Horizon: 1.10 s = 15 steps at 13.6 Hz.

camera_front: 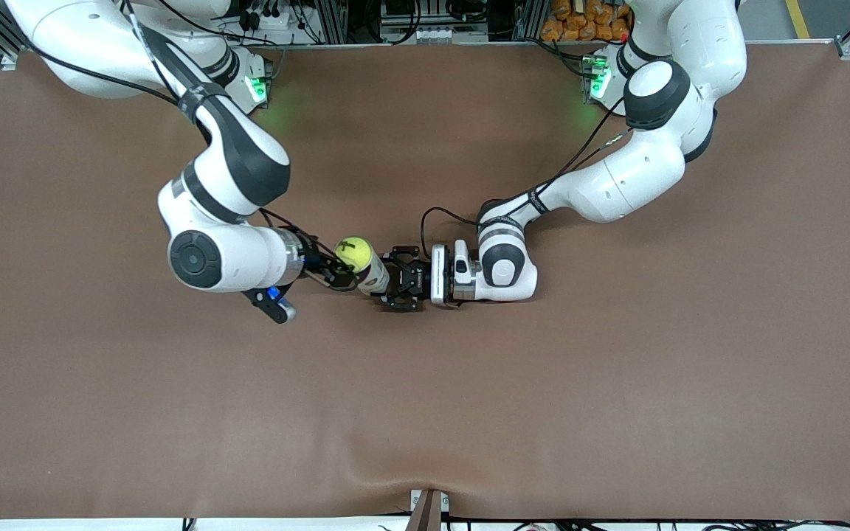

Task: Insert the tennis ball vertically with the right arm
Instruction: 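Release the ball into the tube and withdraw the right gripper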

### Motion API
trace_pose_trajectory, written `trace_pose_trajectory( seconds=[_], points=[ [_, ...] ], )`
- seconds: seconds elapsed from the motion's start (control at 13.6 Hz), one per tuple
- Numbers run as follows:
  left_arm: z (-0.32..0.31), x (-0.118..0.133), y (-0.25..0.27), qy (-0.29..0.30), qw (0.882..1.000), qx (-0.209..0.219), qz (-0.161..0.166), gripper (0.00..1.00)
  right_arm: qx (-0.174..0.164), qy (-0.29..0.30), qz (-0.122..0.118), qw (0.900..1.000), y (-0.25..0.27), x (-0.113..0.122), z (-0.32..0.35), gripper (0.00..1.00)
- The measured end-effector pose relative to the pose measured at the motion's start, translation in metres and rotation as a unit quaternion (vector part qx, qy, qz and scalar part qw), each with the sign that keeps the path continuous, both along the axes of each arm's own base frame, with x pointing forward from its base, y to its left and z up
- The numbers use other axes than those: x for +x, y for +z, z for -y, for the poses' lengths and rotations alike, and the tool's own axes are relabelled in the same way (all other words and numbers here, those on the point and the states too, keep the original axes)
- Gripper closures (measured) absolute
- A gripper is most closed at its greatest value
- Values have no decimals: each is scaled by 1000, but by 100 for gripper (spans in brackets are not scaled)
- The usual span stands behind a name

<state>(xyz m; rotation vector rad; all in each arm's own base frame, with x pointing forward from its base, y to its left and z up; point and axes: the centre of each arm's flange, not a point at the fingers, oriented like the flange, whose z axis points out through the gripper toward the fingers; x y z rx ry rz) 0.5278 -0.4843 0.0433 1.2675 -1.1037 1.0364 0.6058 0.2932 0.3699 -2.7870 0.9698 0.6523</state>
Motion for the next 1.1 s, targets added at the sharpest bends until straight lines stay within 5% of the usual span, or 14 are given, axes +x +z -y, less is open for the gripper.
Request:
trace_pose_trajectory(
  seconds=[0.29, 0.59, 0.88, 1.1],
  points=[
    [-2, 2, 0, 1, 1000, 1, 1, 10, 13, 28, -3, 1000, 4, 18, 64, 0],
    [-7, 7, 1, 6, 1000, 2, 3, 0, 26, 96, 28, 995, 13, 32, 141, 0],
    [-15, 15, 5, 15, 1000, 2, -1, 0, 23, 177, 69, 981, 25, 40, 227, 0],
    [-32, 22, 24, 15, 1000, 8, -14, 0, 15, 222, 76, 972, 44, 34, 277, 0]
  ],
)
